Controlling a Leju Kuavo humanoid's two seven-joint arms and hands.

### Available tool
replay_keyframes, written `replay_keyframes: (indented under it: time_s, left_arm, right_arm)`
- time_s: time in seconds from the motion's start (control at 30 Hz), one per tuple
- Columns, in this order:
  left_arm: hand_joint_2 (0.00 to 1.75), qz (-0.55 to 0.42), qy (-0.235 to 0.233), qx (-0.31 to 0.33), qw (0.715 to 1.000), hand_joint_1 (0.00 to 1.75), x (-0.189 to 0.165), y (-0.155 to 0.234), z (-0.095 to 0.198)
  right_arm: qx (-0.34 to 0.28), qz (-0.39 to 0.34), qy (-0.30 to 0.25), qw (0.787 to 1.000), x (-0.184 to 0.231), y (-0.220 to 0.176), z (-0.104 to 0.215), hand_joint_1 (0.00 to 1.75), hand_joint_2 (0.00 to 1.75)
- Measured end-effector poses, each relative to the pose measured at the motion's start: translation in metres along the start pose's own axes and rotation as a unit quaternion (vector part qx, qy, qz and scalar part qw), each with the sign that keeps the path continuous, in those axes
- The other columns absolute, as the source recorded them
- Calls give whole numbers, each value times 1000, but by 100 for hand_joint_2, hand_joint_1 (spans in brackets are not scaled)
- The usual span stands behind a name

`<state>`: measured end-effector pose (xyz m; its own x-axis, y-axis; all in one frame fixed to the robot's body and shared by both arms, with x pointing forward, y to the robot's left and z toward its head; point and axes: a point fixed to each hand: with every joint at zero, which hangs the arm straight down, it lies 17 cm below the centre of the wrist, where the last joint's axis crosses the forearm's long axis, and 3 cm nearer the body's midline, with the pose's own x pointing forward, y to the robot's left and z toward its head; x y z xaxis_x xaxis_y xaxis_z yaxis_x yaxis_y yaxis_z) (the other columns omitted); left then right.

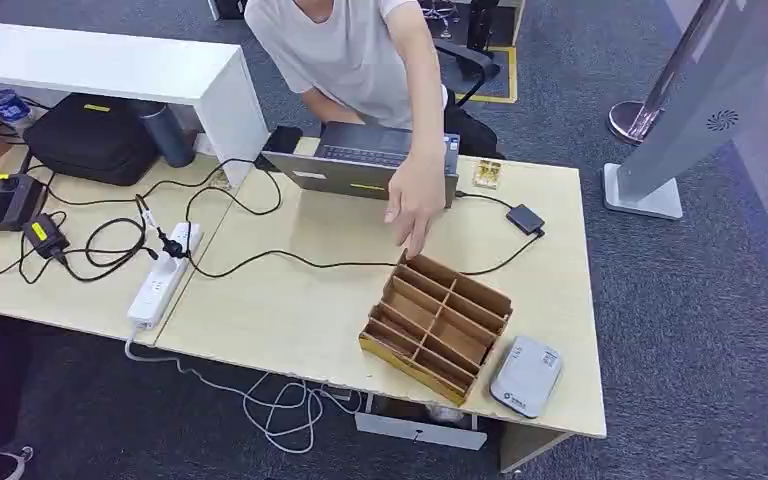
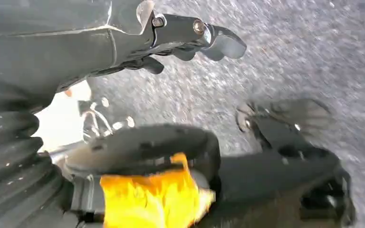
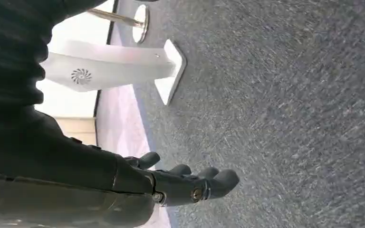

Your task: Pass the card to the sensor for recognition and then transmit it.

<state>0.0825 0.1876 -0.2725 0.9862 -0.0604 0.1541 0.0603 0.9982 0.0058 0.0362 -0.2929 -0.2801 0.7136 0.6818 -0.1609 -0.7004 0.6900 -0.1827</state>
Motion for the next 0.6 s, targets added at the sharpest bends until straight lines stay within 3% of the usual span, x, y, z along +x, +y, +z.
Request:
replay_keyframes:
  time_s: [0.2,0.43,0.47,0.53,0.57,0.6]
  left_arm:
    - [175,-15,38,71,997,0,-7,33,-2]
    - [175,-10,33,115,993,0,-16,57,-3]
    - [0,-8,34,120,992,0,-17,58,-3]
    - [0,3,40,149,988,0,-19,70,-1]
    - [0,17,43,185,982,0,-21,84,1]
    - [0,29,43,219,974,0,-21,97,4]
  right_arm:
    - [10,-10,4,1000,7,15,5,0,175]
    - [14,-24,-11,1000,24,22,9,0,175]
    - [11,-22,-12,1000,24,22,9,0,175]
    - [-3,-20,-2,1000,23,19,10,0,175]
    - [-16,-26,5,1000,24,16,10,0,0]
    - [-46,-38,14,998,21,5,9,0,0]
